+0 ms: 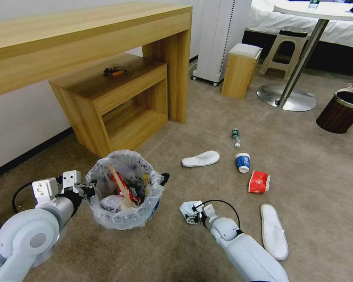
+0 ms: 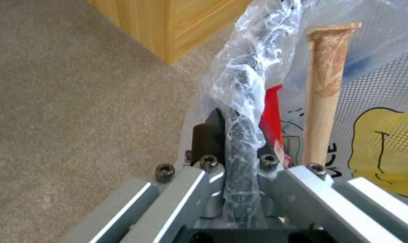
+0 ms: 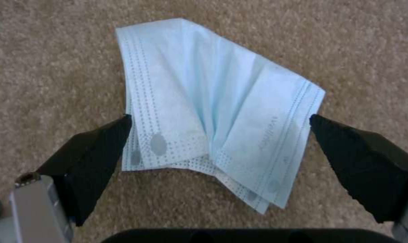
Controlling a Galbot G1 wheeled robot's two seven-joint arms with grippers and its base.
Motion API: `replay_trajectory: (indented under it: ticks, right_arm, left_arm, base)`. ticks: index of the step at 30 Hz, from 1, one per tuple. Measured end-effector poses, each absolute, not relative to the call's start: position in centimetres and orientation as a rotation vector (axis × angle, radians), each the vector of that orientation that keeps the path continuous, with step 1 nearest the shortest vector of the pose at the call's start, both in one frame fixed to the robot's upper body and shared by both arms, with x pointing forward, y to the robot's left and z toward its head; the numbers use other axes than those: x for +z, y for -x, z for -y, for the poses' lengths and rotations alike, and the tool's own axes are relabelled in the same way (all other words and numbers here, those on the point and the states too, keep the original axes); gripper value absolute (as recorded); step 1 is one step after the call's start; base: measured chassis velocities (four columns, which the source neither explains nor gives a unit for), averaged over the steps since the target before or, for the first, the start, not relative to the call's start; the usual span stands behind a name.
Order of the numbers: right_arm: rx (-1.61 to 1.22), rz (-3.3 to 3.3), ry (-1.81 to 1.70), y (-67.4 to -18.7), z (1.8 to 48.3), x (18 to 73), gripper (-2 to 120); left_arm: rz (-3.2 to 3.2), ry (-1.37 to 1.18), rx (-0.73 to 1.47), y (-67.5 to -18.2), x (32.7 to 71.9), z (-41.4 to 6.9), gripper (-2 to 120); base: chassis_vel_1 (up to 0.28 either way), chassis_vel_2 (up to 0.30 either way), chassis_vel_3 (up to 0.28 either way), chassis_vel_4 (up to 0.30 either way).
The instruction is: Pick up the trash bin and place the garbage on the floor into it.
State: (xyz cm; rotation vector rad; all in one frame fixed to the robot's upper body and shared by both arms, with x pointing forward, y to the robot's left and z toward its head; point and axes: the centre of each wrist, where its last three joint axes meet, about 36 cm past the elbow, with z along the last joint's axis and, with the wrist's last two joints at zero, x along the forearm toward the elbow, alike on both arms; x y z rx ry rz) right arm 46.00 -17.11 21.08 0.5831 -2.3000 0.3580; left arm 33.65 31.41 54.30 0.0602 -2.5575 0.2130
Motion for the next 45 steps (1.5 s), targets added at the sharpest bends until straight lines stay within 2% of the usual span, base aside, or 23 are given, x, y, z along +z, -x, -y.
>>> replay_trajectory:
  ticks: [7, 14, 15, 22, 23, 26, 27, 30, 31, 34, 45]
  right_arm:
    - [0.369, 2.295, -0.609, -45.8, 17.4, 20.7, 100]
    - [0.382, 2.284, -0.617, -45.5, 17.6, 20.4, 73]
    - [0.382, 2.284, -0.617, -45.5, 17.6, 20.4, 73]
    - [0.392, 2.276, -0.618, -45.4, 17.8, 20.0, 43]
    - [0.392, 2.276, -0.618, -45.4, 17.8, 20.0, 43]
    - [0.394, 2.277, -0.616, -45.4, 18.0, 19.9, 30]
    - [0.394, 2.277, -0.616, -45.4, 18.0, 19.9, 30]
    - [0.401, 2.279, -0.609, -45.5, 18.2, 19.8, 14]
    - [0.401, 2.279, -0.609, -45.5, 18.2, 19.8, 14]
    - [0.403, 2.282, -0.602, -45.5, 18.5, 19.8, 2]
    - [0.382, 2.346, -0.595, -45.4, 19.5, 21.2, 0]
  left_arm:
    - [2.559, -0.059, 0.210, -33.6, 54.3, -31.4, 0]
    - [2.561, -0.057, 0.209, -33.6, 54.4, -31.4, 0]
    - [2.561, -0.057, 0.209, -33.6, 54.4, -31.4, 0]
    - [2.560, -0.052, 0.215, -33.6, 54.4, -31.3, 0]
    - [2.560, -0.052, 0.215, -33.6, 54.4, -31.3, 0]
    - [2.558, -0.052, 0.219, -33.6, 54.3, -31.3, 0]
    - [2.558, -0.052, 0.219, -33.6, 54.3, -31.3, 0]
    - [2.559, -0.053, 0.218, -33.7, 54.2, -31.3, 0]
    - [2.559, -0.053, 0.218, -33.7, 54.2, -31.3, 0]
    - [2.559, -0.052, 0.217, -33.7, 54.2, -31.3, 0]
    - [2.562, -0.047, 0.212, -33.8, 54.2, -31.4, 0]
  base:
    - [0.000, 0.000, 0.000, 0.000]
    - [0.000, 0.000, 0.000, 0.000]
    - [0.000, 0.000, 0.000, 0.000]
    - [0.000, 0.000, 0.000, 0.000]
    - [0.000, 0.000, 0.000, 0.000]
    - [0.000, 0.000, 0.000, 0.000]
    - [0.000, 0.000, 0.000, 0.000]
    - [0.000, 0.000, 0.000, 0.000]
    - [0.000, 0.000, 0.000, 0.000]
    - [0.000, 0.000, 0.000, 0.000]
    - [0.000, 0.000, 0.000, 0.000]
